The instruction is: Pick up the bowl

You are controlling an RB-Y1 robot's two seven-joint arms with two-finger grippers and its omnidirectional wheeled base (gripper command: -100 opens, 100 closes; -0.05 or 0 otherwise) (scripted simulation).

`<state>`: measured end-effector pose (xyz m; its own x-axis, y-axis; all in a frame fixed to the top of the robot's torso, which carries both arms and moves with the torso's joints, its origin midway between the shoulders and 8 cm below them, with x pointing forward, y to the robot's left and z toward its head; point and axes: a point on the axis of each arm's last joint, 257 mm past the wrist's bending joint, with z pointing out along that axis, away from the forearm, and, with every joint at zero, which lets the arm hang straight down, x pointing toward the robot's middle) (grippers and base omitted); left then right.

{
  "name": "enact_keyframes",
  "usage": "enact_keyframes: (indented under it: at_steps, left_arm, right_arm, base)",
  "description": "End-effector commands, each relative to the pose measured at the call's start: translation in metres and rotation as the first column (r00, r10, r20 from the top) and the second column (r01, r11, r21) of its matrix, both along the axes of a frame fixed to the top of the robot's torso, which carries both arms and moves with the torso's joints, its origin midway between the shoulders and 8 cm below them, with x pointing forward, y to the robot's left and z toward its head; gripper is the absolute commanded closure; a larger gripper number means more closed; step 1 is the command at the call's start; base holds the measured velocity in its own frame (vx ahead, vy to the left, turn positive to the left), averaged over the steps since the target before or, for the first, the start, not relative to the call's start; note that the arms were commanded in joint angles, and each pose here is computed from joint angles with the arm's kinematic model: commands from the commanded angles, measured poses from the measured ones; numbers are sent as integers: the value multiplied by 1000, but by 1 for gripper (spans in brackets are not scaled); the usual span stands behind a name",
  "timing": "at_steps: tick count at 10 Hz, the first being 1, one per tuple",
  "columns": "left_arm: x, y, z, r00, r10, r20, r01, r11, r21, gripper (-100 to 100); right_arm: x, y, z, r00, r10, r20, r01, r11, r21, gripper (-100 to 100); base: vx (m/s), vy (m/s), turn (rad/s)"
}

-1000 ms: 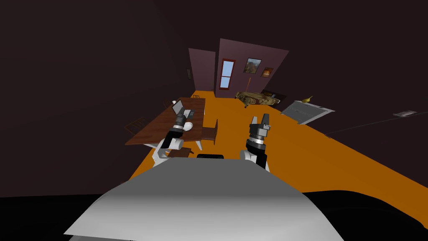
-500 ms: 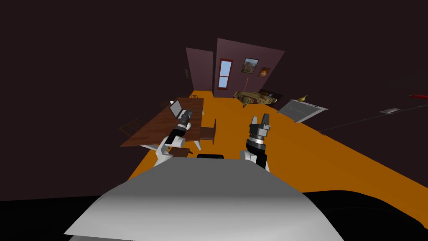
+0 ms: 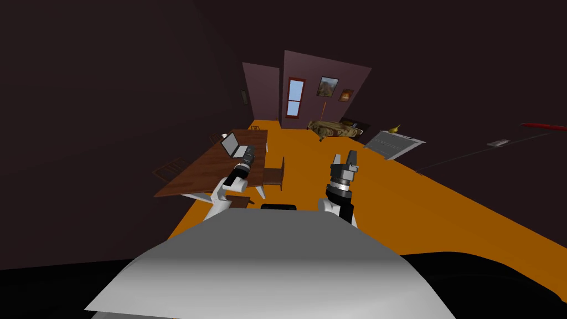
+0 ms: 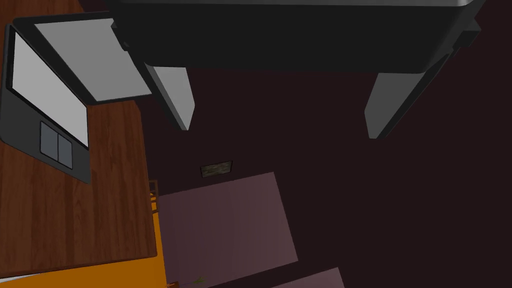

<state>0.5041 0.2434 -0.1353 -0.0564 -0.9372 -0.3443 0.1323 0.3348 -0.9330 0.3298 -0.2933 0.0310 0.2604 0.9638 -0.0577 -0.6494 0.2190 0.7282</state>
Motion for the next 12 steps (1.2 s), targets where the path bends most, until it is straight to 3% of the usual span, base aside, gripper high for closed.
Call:
enact_keyframes:
  at_steps: [1,4,7,11,12]
  left_arm:
    - [4,1,-13,999,3,-51,-2,1000,9,-100]
    - [18,3,-40,989,8,-147,-2,999,37,-100]
    - [23,9,-66,971,24,-239,-12,998,54,-100]
    - [32,21,-97,935,55,-351,-30,997,76,-100]
    - [36,29,-107,920,69,-385,-41,996,80,-100]
  right_arm:
    - [0,0,0,1000,0,0,0,1000,0,0]
    - [0,0,0,1000,0,0,0,1000,0,0]
    - [0,0,0,1000,0,0,0,1000,0,0]
    - [0,0,0,1000,0,0,0,1000,0,0]
    - [0,0,0,1000,0,0,0,1000,0,0]
  base:
    - [-9,-13,-39]
    - [-12,-7,-61]
    - [-10,3,-44]
    - [-12,17,-49]
    - [-13,28,-56]
